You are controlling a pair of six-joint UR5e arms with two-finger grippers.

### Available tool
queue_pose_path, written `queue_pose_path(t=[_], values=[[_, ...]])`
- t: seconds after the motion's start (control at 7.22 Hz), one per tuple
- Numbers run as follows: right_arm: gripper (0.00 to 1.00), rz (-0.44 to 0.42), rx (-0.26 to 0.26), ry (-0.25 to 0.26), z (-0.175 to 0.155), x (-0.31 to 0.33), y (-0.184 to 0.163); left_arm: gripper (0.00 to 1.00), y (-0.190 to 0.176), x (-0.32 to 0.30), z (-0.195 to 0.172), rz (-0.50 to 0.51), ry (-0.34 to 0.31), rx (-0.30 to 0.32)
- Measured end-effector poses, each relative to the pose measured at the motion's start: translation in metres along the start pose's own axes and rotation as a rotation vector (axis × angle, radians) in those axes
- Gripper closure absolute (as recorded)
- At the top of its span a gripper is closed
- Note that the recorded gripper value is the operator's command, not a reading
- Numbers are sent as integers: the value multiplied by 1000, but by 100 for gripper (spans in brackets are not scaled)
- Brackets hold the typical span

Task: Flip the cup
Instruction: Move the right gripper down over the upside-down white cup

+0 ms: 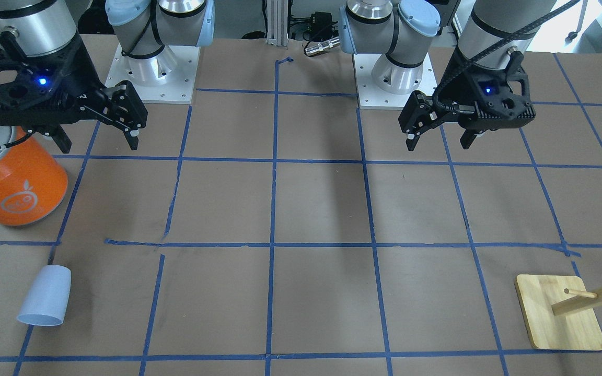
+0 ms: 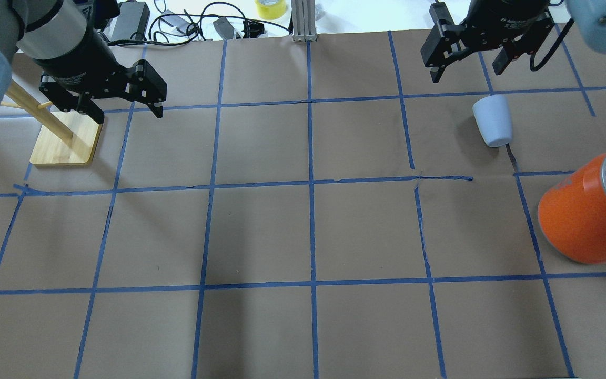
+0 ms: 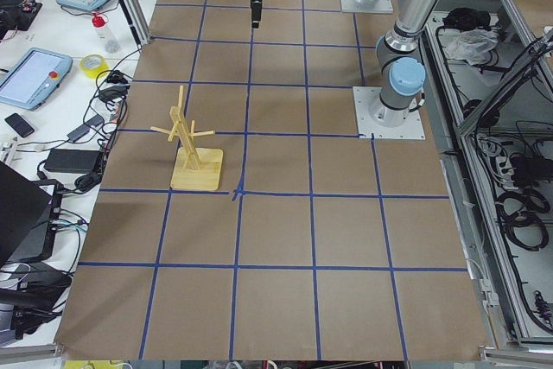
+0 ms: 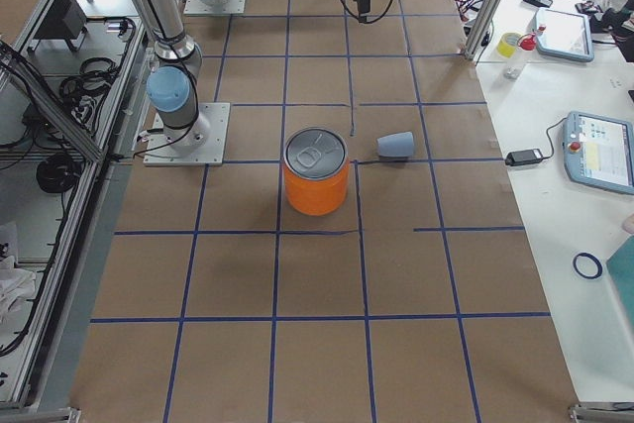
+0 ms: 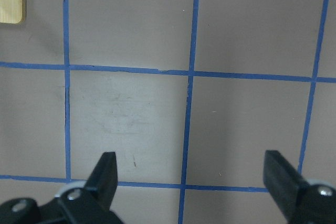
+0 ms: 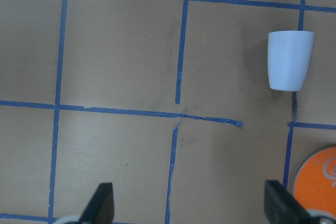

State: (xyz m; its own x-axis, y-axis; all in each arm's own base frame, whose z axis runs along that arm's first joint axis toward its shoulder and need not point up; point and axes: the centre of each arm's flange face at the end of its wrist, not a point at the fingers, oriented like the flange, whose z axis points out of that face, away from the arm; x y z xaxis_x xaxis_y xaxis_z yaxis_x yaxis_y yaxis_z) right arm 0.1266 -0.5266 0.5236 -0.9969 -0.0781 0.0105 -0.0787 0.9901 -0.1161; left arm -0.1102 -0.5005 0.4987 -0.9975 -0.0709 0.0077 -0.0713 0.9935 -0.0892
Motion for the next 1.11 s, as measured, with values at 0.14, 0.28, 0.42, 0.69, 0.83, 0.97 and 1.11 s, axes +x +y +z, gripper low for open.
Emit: queue_pose_path(t=[0.14, 0.28, 0.42, 0.69, 0.83, 0.97, 1.11], values=[[0, 17, 2, 0, 0, 9, -2, 0, 0, 0, 0, 0, 3, 0], [0, 32, 5, -2, -2, 18, -3, 0, 0, 0, 0, -1, 5, 1], [0, 40, 9, 0, -4, 23, -3, 0, -1, 1, 0, -1, 6, 0], [0, 43, 3, -1, -1, 25, -3, 0, -2, 1, 2, -2, 6, -2], [0, 49, -11, 0, 10, 29, -9, 0, -2, 1, 2, -2, 6, -2], [0, 67, -22, 0, 36, 41, -29, 0, -2, 1, 2, -1, 6, -2], [0, 95, -7, 5, 72, 62, -59, 0, -2, 1, 2, -1, 5, -1]])
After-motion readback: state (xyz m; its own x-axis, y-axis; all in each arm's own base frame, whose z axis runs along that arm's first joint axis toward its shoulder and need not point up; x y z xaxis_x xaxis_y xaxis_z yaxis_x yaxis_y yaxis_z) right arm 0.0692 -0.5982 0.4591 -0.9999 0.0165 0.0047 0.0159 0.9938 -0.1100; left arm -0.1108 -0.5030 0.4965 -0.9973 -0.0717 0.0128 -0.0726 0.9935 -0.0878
